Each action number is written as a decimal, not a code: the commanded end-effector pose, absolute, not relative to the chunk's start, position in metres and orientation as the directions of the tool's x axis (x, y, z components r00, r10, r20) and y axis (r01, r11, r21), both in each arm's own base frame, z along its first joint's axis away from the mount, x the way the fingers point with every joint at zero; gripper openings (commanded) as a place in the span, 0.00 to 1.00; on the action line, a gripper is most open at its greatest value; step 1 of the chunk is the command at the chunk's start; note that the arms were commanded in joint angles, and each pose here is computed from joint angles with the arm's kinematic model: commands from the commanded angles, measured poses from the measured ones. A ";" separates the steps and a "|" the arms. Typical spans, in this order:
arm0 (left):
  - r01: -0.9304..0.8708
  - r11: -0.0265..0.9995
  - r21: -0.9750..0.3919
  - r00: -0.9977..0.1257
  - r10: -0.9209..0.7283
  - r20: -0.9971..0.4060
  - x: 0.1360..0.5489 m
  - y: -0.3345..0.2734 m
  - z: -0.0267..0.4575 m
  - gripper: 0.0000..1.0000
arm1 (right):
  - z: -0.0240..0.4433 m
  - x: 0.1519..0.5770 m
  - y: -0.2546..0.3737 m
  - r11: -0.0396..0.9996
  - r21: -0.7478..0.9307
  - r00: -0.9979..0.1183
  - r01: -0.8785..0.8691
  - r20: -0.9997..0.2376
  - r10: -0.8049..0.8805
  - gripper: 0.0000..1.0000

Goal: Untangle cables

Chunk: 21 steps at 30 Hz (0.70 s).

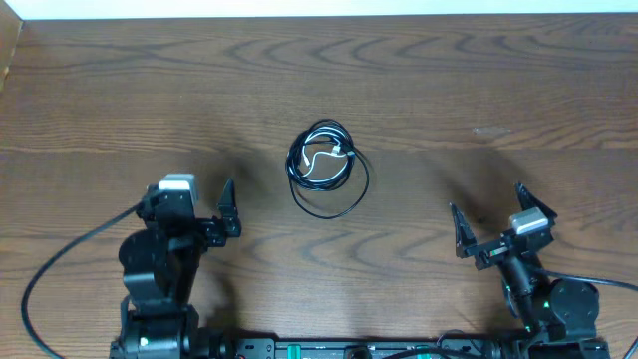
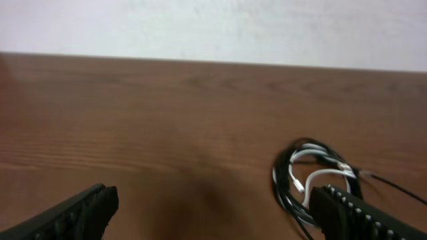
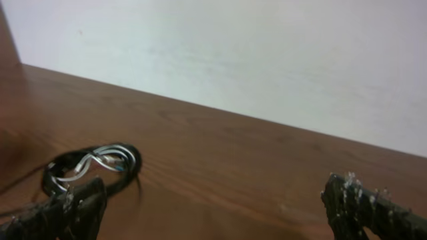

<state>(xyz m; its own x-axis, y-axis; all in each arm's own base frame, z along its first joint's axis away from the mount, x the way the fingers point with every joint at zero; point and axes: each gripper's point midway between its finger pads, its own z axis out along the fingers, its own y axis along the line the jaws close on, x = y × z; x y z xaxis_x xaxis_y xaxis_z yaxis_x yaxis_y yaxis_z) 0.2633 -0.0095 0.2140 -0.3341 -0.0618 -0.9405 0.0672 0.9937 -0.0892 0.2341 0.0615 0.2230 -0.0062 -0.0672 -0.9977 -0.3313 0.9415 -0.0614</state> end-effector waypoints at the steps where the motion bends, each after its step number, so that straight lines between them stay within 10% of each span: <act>1: 0.099 0.988 -0.116 -0.377 -0.071 -0.923 0.271 -0.015 0.228 0.98 | 0.242 0.237 0.070 0.923 -0.042 -0.025 -0.383 -0.998 -0.056 0.99; 21: 0.088 0.942 -0.325 -0.762 -0.147 -0.631 0.334 -0.046 0.283 0.97 | 0.304 0.337 0.126 0.740 0.233 -0.499 -0.630 -0.852 -0.157 0.99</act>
